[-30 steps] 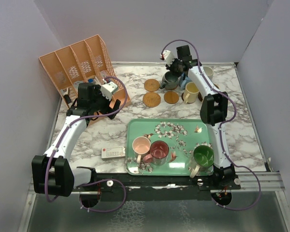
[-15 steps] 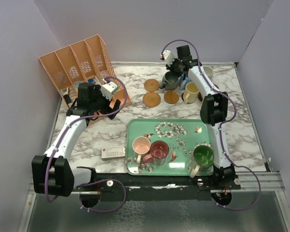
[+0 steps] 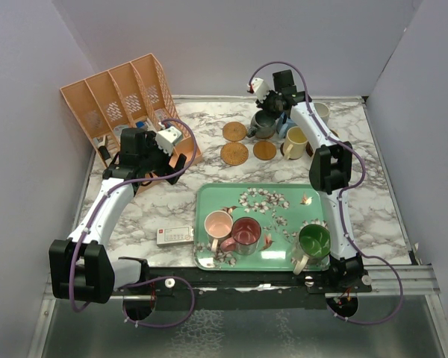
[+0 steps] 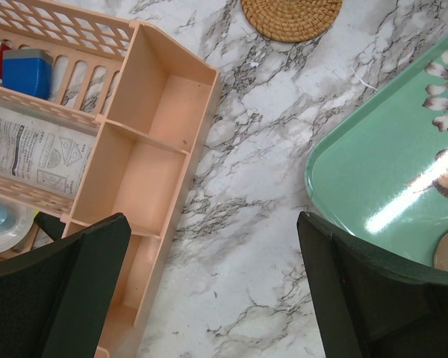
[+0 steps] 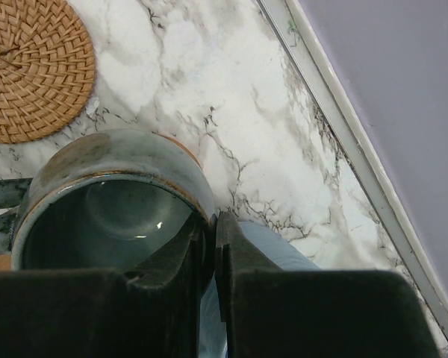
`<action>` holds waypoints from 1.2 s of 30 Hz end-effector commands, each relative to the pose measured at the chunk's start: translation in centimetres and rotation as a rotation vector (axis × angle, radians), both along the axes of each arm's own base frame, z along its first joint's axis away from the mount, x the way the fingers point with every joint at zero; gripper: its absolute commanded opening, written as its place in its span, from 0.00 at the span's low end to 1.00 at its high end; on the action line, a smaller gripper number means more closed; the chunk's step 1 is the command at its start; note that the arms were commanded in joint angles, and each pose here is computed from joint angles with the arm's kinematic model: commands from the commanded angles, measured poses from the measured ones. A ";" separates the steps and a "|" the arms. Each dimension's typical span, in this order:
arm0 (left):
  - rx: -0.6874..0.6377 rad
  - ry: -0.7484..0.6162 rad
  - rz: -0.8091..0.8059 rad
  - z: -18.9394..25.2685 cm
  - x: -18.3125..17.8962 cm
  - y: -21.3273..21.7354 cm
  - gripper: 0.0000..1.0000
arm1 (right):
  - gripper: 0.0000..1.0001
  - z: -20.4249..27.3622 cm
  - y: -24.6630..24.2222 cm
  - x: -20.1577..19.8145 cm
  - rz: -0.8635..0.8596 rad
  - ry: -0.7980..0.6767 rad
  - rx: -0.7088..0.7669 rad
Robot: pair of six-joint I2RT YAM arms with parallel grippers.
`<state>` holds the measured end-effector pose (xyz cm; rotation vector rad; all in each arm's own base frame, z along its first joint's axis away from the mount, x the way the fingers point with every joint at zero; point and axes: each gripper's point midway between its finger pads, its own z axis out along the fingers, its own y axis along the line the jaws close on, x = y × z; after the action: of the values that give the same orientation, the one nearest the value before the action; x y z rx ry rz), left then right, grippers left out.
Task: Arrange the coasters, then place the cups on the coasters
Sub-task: Place the cup on the coaster.
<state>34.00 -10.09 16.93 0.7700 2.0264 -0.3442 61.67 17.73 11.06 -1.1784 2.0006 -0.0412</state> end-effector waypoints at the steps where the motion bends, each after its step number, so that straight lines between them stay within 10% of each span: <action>1: -0.014 -0.013 -0.022 0.1 0.0 -0.3 0.99 | 0.07 3.2 -0.2 0.9 -0.003 -0.083 0.013; 36: -0.019 -0.014 -0.022 0.3 0.0 -0.3 0.99 | 0.01 6.1 -0.3 0.8 0.031 -0.119 0.021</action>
<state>33.99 -10.07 16.90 0.7693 2.0275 -0.3444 61.38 17.19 11.05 -1.2061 2.0084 -0.0443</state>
